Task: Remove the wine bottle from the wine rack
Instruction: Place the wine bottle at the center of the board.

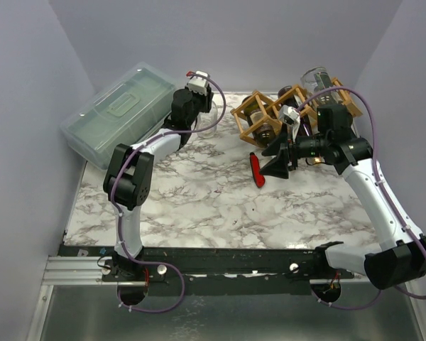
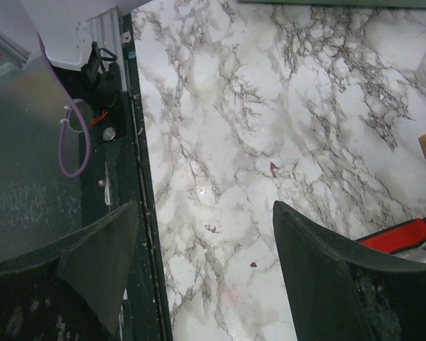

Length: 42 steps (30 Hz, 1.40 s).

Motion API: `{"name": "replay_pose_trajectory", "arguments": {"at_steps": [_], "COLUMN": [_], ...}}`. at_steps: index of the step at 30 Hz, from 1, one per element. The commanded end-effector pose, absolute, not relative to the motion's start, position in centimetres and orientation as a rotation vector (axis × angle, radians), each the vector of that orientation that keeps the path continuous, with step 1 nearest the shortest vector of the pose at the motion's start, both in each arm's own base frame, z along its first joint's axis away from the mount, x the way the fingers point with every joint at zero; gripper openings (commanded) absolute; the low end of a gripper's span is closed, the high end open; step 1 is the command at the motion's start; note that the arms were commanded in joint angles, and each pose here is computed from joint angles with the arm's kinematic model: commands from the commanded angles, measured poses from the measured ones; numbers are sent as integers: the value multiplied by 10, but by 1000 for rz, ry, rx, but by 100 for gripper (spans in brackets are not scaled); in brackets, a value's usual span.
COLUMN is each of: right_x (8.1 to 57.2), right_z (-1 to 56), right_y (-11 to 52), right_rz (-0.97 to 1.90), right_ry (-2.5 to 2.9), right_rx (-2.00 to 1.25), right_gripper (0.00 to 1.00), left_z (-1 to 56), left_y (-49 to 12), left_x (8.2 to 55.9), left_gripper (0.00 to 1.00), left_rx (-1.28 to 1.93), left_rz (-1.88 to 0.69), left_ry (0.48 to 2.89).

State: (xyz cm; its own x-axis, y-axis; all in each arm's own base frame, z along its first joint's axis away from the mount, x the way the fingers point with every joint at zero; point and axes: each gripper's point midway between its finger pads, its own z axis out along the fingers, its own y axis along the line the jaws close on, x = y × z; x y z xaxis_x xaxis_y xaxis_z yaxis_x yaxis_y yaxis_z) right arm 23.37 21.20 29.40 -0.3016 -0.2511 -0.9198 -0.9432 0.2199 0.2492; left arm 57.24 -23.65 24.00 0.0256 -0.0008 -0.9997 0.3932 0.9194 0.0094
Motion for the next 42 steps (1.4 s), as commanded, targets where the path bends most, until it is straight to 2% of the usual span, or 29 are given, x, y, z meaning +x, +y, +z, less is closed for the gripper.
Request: {"name": "replay_pose_trajectory", "arguments": {"at_steps": [1, 13, 18, 27, 31, 35, 42], "right_x": [232, 237, 239, 240, 240, 241, 245], "right_z": [293, 288, 287, 288, 287, 288, 297], "right_y": [211, 208, 206, 204, 202, 200, 195], "right_rz": [1151, 1154, 1153, 1156, 1148, 1129, 1118], "right_ry": [1719, 1736, 1740, 1739, 1742, 1744, 1731], "right_rx": [-1124, -1107, -1097, -1084, -1075, -1064, -1016], "right_gripper": [80, 80, 80, 80, 80, 80, 80], "left_z": [346, 327, 319, 315, 320, 325, 330], "left_y": [-229, -223, -223, -219, -221, -225, -215], "left_x": [581, 596, 593, 579, 565, 542, 493], "left_gripper": [0, 2, 18, 63, 86, 98, 99], "left_rx": [259, 276, 279, 283, 295, 320, 278], "left_rz": [-333, -287, -289, -297, -336, -406, -531], "left_ry": [1235, 1277, 1296, 1315, 1314, 1315, 1370]}}
